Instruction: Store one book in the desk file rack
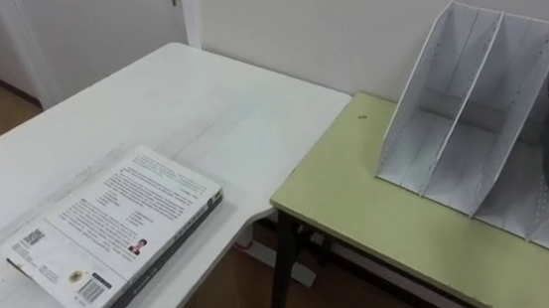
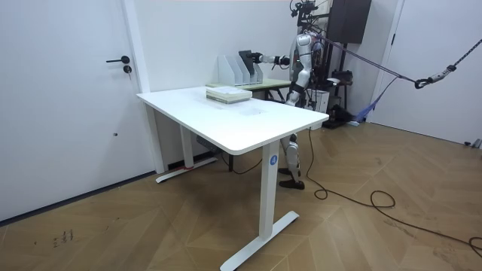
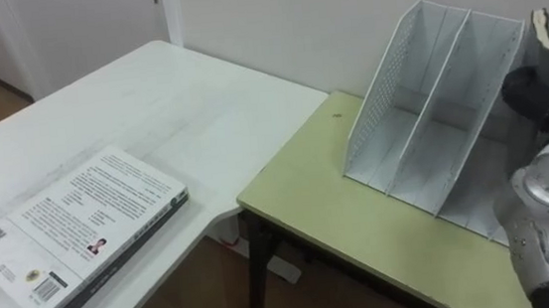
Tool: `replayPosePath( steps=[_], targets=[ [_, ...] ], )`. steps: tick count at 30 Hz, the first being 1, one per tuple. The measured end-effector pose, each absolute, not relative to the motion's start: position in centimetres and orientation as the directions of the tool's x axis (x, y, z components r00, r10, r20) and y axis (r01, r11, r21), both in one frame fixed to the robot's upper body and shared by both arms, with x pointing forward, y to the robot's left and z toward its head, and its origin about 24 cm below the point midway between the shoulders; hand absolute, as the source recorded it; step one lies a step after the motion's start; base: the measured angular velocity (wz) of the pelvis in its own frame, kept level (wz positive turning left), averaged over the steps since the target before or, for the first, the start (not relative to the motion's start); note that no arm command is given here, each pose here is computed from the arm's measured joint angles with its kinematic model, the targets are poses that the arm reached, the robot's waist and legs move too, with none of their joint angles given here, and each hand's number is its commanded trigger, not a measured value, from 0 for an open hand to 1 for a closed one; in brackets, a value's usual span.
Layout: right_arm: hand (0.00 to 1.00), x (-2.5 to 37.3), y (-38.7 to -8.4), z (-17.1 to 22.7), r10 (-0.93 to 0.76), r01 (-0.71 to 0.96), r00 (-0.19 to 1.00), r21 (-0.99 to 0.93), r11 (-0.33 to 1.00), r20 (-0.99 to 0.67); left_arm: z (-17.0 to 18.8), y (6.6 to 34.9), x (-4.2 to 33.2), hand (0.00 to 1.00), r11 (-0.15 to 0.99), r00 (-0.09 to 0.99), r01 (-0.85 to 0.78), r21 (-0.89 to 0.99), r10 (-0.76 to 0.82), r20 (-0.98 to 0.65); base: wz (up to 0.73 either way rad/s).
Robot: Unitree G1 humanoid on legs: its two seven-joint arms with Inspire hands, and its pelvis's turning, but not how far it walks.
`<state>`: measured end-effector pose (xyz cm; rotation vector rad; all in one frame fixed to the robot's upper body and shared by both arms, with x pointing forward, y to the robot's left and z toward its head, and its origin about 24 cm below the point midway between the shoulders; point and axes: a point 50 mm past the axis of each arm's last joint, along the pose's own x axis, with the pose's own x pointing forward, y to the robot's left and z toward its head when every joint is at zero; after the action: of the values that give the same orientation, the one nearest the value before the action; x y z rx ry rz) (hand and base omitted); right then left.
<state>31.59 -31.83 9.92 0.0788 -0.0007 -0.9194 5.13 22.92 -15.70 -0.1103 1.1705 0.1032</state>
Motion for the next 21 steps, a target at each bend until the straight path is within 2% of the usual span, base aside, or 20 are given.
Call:
replayPosePath(
  steps=[12, 21],
  targets=[
    [0.00, 31.7, -34.4, 10.8, -0.841, 0.842, 0.539, 0.027, 0.539, -0.048, -15.6, 23.4, 4.7, 0.00, 0.985, 0.376, -0.168, -0.026, 0.039, -0.926, 0.00],
    [0.00, 31.5, -34.9, 10.8, -0.847, 0.848, 0.530, 0.020, 0.529, -0.053, -15.5, 23.8, 4.6, 0.00, 0.985, 0.374, -0.171, -0.017, 0.049, -0.926, 0.00]
  ],
)
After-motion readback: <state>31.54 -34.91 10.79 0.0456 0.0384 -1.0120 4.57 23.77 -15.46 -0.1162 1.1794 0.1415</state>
